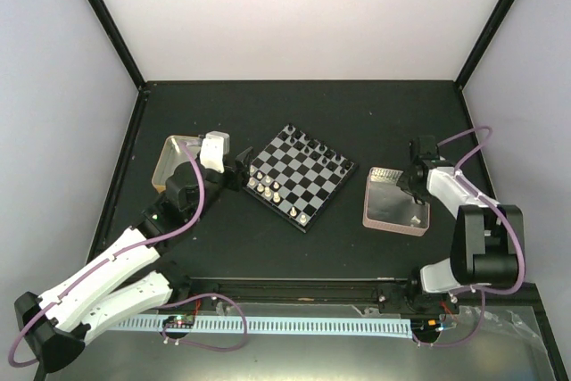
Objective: Set up the chess pieces on the board
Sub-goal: Pick up the chess piece from the storage box.
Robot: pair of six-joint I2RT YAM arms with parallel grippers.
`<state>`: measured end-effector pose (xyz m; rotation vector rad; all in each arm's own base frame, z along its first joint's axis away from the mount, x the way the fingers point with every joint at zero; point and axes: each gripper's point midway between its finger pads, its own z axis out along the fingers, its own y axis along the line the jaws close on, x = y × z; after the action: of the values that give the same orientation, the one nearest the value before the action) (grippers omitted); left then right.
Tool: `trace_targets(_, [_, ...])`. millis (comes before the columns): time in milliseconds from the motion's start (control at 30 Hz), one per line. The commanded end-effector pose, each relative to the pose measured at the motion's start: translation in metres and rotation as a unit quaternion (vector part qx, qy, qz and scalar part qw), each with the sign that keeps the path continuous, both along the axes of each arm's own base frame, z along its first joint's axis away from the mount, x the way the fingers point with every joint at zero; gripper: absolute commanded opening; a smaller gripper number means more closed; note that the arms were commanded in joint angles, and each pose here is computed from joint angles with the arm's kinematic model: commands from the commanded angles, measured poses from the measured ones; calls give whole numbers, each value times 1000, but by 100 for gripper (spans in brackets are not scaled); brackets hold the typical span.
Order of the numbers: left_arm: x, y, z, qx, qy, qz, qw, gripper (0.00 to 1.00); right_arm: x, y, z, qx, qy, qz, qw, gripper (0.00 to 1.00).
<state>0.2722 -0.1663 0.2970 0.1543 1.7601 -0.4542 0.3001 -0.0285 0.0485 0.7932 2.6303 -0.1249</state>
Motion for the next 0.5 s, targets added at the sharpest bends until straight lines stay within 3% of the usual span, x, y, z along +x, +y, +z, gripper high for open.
trace_targets(0, [0,1,11,-9,-9,-1,1000,66,21,0,2,14,-23,14,1000,26])
trace_targets(467, [1,1,10,-7,-9,-1,1000,66,29,-10,-5,-10,-9,14,1000,19])
